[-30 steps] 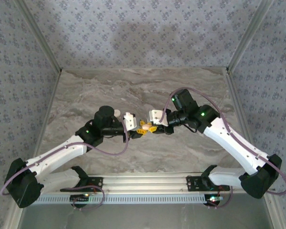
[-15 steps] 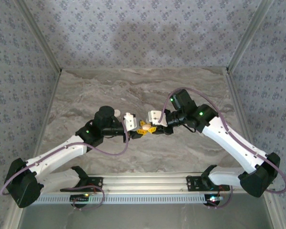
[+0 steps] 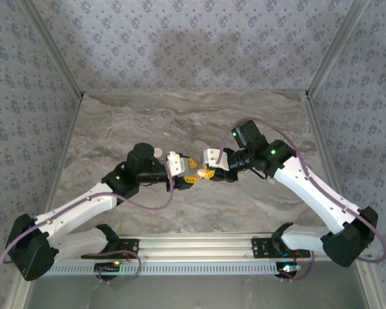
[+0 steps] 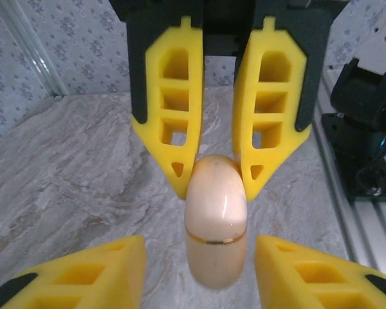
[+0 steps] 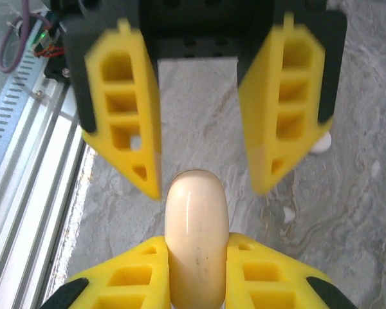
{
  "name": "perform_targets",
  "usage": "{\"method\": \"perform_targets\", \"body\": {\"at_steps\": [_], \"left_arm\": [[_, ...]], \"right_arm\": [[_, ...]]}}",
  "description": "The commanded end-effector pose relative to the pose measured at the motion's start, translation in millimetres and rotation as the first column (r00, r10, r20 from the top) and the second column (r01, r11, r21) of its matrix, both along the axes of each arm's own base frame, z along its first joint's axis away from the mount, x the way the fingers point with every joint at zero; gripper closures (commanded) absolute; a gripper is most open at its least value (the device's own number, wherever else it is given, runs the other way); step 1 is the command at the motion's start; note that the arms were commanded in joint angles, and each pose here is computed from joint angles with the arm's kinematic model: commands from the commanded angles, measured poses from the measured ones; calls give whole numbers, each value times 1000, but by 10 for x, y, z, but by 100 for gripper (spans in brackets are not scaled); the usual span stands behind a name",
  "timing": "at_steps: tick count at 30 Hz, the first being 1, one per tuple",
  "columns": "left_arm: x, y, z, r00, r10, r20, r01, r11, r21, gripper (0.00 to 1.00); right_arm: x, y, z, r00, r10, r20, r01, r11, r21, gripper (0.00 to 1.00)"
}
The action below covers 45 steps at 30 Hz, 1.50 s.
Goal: Insert the wireless bluetooth earbuds into the charging case
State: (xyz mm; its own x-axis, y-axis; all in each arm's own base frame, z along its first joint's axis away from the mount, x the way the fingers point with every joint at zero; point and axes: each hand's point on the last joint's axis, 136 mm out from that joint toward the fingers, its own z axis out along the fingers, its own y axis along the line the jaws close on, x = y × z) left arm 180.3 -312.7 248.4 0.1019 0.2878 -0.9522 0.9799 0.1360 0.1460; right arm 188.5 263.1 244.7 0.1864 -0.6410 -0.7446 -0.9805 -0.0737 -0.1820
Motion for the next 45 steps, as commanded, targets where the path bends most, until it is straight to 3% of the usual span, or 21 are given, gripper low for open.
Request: {"method": "perform_targets", "body": {"at_steps": [1, 6, 10, 14, 17, 21, 34, 45], "left_arm": [[40, 72, 23, 998, 60, 13, -60, 998, -8, 47], [311, 240, -196, 959, 279, -57, -278, 960, 24, 37], [608, 440, -422, 845, 508, -168, -506, 861, 58, 33], [915, 813, -641, 602, 745, -288, -759, 645, 83, 26], [1017, 1091, -814, 431, 831, -352, -859, 497, 121, 23], [1036, 1248, -939, 341, 857, -387, -892, 425, 154, 21], [1092, 1412, -996, 283, 886, -369, -911, 368, 187, 20], [1145, 1444, -972, 289, 897, -334, -913, 363, 186, 20]], "right_arm": [[-25, -190, -252, 997, -44, -68, 39, 996, -78, 79], [117, -402, -646, 985, -128, -119, 99, 969, -226, 79], [222, -484, -877, 973, -158, -167, 104, 950, -294, 79], [360, -515, -1082, 964, -168, -206, 91, 937, -337, 79], [452, -549, -1208, 958, -167, -231, 71, 925, -374, 79], [638, -571, -1321, 951, -186, -247, 73, 911, -406, 79], [909, -527, -1663, 918, -176, -356, 15, 911, -411, 79], [984, -571, -1891, 889, -179, -422, -24, 901, -433, 79]]}}
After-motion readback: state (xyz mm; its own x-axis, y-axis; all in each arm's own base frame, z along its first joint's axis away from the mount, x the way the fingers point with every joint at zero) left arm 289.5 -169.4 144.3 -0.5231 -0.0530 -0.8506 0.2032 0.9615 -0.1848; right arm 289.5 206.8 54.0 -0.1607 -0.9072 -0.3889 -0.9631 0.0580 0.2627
